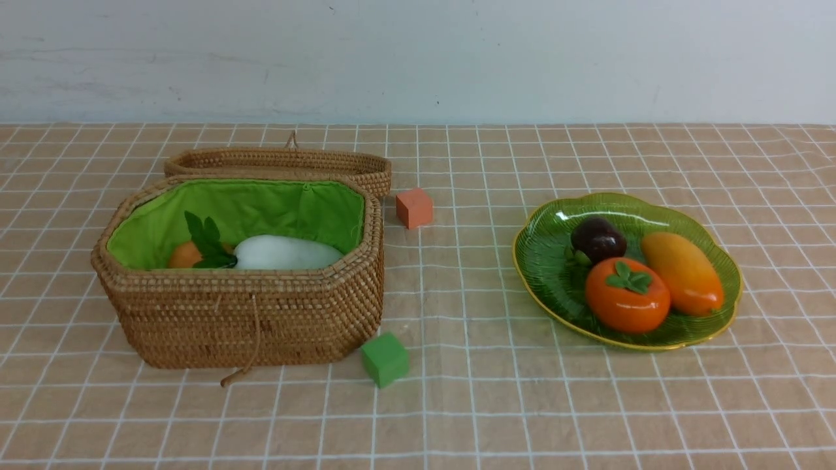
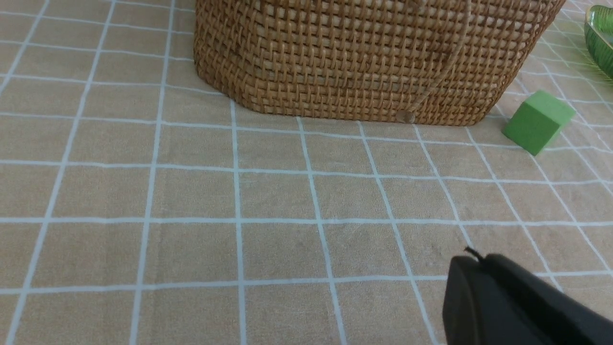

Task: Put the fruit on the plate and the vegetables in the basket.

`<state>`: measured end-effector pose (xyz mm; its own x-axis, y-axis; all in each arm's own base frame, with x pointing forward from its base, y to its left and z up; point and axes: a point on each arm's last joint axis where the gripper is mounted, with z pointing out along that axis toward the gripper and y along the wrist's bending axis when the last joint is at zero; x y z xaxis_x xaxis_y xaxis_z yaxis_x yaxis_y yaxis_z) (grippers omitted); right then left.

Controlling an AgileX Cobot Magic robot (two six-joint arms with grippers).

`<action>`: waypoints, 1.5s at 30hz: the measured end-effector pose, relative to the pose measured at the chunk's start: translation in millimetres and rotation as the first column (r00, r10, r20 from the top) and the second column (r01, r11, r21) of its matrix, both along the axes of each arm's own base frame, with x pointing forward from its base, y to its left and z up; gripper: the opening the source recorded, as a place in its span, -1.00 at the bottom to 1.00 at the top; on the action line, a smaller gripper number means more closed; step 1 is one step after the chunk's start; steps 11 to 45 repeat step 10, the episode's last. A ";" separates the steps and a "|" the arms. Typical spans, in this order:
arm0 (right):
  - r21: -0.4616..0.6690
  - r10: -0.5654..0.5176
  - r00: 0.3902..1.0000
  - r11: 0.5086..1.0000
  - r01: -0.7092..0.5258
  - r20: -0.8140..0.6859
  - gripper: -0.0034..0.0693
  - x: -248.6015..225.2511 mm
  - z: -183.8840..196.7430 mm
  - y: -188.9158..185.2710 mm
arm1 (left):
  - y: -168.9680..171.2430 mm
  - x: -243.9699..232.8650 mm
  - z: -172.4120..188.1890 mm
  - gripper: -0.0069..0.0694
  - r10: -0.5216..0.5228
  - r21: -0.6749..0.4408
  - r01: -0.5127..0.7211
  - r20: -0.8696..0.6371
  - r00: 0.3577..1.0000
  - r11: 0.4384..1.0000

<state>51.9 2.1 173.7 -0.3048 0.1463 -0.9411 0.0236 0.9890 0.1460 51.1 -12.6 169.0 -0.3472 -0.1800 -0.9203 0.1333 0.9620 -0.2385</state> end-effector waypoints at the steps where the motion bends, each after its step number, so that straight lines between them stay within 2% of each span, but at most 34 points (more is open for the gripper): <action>1: 0.000 0.000 1.000 1.000 0.000 0.000 -0.82 0.0 0.0 0.0 | 0.0 0.0 0.0 -0.85 0.000 0.000 0.000 0.000 1.000 1.000; 45: 0.000 0.000 1.000 1.000 0.000 0.000 -0.78 0.0 0.0 0.0 | 0.0 0.0 0.0 -0.83 0.000 0.000 0.000 0.000 1.000 1.000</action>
